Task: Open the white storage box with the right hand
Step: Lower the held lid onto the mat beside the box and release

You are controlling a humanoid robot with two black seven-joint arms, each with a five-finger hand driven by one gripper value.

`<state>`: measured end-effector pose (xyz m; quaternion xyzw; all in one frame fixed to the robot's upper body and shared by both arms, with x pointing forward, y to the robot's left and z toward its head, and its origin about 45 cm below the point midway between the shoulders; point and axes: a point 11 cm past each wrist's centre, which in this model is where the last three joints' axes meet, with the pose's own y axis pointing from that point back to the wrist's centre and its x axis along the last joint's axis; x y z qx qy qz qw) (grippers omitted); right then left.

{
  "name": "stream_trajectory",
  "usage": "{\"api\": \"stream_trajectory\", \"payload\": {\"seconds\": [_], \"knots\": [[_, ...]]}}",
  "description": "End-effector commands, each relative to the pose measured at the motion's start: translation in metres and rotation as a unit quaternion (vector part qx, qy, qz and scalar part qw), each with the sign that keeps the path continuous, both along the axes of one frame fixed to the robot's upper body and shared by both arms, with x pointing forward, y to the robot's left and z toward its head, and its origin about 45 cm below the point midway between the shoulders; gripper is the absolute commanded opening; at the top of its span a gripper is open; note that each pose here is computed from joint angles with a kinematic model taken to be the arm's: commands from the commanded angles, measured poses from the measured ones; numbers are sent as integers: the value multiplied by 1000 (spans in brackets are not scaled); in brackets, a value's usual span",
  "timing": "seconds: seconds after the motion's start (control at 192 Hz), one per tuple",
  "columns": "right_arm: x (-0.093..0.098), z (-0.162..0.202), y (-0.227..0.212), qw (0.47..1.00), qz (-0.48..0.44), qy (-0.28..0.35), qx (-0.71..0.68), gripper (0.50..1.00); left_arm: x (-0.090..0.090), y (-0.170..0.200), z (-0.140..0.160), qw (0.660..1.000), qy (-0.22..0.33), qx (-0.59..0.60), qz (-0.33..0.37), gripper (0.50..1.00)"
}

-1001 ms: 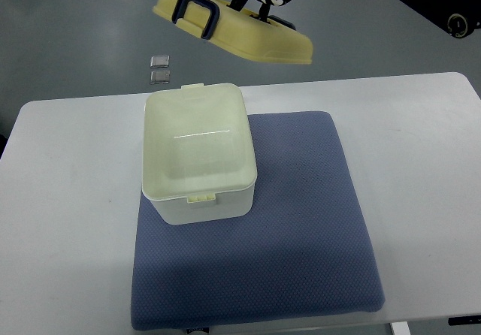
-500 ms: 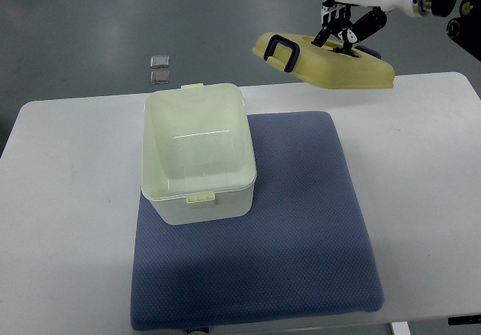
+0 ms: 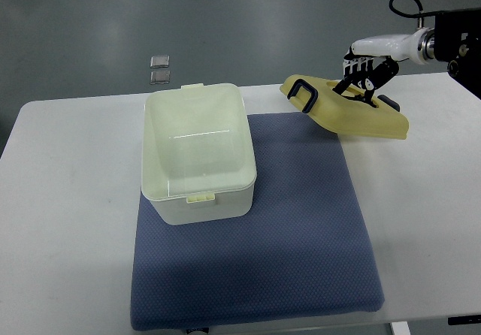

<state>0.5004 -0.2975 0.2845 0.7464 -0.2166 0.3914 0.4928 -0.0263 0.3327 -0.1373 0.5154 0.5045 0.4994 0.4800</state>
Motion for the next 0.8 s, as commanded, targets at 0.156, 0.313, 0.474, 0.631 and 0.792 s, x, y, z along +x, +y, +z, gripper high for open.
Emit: {"api": "stream_trajectory", "payload": {"seconds": [0.156, 0.313, 0.474, 0.631, 0.792], "knots": [[-2, -14, 32, 998, -2, 46, 36, 500, 0, 0, 0, 1000, 0, -1, 0, 1000], [-6, -25, 53, 997, 11, 64, 44, 500, 0, 1, 0, 1000, 0, 2, 0, 1000], [-12, -43, 56, 996, 10, 80, 41, 500, 0, 1, 0, 1000, 0, 2, 0, 1000], [-17, -54, 57, 995, 10, 93, 42, 500, 0, 1, 0, 1000, 0, 1, -1, 1000], [-21, -61, 57, 994, 11, 99, 44, 500, 0, 0, 0, 1000, 0, 0, 0, 1000]]}}
